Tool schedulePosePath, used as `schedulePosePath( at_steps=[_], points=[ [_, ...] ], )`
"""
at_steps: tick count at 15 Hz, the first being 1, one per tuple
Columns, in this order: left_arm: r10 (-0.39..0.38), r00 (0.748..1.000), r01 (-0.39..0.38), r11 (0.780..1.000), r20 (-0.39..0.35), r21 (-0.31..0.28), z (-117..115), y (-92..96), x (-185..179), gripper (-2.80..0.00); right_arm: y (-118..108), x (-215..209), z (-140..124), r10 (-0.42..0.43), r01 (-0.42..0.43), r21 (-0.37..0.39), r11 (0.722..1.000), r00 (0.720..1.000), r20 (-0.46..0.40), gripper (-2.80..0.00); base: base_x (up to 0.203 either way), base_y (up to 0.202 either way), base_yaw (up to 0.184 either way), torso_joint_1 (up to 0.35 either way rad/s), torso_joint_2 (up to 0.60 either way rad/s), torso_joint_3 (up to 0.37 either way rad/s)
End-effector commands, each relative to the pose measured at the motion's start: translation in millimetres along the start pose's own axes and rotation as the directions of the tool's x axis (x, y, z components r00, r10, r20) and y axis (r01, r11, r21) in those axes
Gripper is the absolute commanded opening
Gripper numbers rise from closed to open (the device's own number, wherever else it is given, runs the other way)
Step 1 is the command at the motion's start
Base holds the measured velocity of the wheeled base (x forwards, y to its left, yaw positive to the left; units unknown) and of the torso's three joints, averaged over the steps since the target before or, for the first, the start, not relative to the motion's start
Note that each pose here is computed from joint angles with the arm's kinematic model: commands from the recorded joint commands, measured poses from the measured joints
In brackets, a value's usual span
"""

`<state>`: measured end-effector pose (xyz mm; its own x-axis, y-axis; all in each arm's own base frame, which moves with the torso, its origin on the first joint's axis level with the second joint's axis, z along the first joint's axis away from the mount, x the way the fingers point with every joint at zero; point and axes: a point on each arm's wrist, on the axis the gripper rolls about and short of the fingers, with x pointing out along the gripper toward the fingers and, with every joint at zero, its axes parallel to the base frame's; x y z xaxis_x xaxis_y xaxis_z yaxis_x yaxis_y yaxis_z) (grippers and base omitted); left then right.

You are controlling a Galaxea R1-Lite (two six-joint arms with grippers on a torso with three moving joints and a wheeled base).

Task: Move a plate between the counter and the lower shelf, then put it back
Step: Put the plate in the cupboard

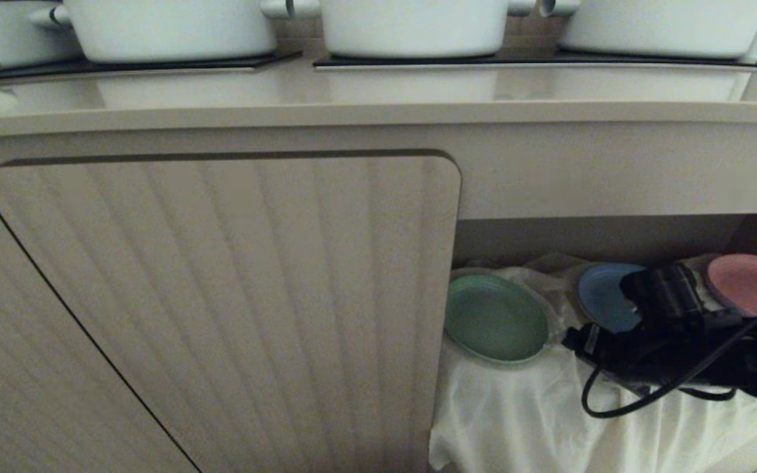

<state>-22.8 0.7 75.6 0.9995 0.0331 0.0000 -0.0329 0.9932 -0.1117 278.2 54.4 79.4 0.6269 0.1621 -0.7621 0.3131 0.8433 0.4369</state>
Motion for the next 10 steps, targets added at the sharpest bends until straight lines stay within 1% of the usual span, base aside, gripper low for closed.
schedulePosePath(
  at_steps=[1, 8, 10],
  points=[
    [0.001, 1.000, -0.001, 1.000, 0.000, -0.002, -0.1, 0.0, 0.0, -2.80, -0.7, -7.6, -1.5, 0.010, -0.010, 0.002, 1.000, 1.000, 0.011, 0.00, 0.000, 0.000, 0.000, 0.000, 0.00, 0.000],
    [0.001, 1.000, -0.001, 1.000, 0.000, -0.002, -0.1, 0.0, 0.0, -2.80, -8.6, -29.5, -12.3, 0.017, -0.017, -0.004, 1.000, 1.000, 0.019, 0.00, 0.000, 0.000, 0.000, 0.000, 0.00, 0.000],
    [0.000, 1.000, 0.000, 1.000, 0.002, -0.001, 0.3, 0.0, -0.1, -2.80, -12.6, -35.6, -17.6, 0.015, -0.014, -0.037, 0.999, 1.000, 0.017, 0.00, 0.000, 0.000, 0.000, 0.000, 0.00, 0.000]
  ],
)
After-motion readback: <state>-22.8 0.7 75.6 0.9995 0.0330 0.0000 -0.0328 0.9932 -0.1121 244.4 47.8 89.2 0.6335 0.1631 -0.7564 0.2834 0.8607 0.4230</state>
